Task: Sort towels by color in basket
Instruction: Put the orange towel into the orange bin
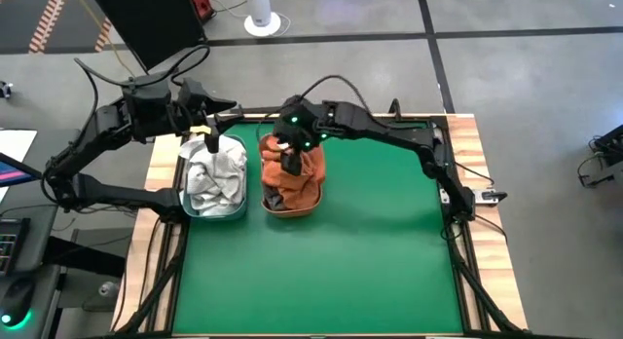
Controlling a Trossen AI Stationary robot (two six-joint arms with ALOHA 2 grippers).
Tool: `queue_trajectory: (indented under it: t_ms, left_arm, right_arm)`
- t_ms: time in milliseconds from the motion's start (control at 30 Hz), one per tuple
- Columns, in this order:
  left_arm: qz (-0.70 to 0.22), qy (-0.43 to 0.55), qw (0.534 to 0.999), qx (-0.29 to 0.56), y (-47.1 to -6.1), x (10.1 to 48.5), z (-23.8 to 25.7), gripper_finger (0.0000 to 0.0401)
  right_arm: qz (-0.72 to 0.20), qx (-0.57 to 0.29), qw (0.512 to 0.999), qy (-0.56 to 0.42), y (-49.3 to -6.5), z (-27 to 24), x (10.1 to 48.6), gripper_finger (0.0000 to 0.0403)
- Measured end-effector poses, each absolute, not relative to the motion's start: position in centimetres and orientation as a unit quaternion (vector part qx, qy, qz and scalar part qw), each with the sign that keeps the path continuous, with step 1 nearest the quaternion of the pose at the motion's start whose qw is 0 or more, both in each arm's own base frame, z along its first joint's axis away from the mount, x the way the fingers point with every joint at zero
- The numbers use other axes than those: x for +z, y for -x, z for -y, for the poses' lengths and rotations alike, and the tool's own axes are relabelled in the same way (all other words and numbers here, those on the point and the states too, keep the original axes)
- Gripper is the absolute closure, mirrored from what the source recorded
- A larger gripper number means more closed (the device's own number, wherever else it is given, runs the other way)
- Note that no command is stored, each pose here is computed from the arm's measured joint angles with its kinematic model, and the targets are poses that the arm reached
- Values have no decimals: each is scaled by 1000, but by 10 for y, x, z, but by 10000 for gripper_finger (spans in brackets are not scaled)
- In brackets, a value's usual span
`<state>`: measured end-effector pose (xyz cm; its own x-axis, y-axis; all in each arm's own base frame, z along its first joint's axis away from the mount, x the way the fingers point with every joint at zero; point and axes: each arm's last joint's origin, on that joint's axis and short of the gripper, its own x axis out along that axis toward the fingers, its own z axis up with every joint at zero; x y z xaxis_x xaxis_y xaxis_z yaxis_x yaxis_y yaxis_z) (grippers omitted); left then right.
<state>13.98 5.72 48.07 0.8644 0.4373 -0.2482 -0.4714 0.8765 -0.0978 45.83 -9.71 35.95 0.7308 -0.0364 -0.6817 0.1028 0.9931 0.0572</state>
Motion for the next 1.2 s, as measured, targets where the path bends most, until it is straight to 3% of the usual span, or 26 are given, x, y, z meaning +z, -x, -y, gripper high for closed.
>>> queue_trajectory:
  t_ms: [100, 333, 467, 667, 967, 1067, 1200]
  left_arm:
    - [-107, 83, 962, 236, -138, 481, -57, 200]
    - [-93, 85, 963, 236, -127, 484, -52, 200]
    - [-86, 83, 963, 242, -121, 486, -50, 200]
    - [-79, 77, 961, 255, -112, 488, -48, 200]
    - [-85, 59, 960, 260, -111, 488, -48, 200]
    - [-89, 53, 960, 260, -113, 487, -48, 200]
    - [-94, 45, 960, 259, -114, 486, -49, 200]
  right_arm:
    - [-408, -32, 912, -35, -474, 107, 323, 97]
    - [-568, -19, 820, -67, -489, 122, 220, 97]
    - [-595, -13, 801, -69, -497, 119, 188, 97]
    - [-579, -19, 813, -56, -492, 117, 212, 97]
    - [-446, -80, 891, -19, -456, 126, 328, 97]
    - [-437, -83, 895, -23, -462, 128, 322, 97]
    - [-445, -55, 892, -63, -484, 125, 286, 97]
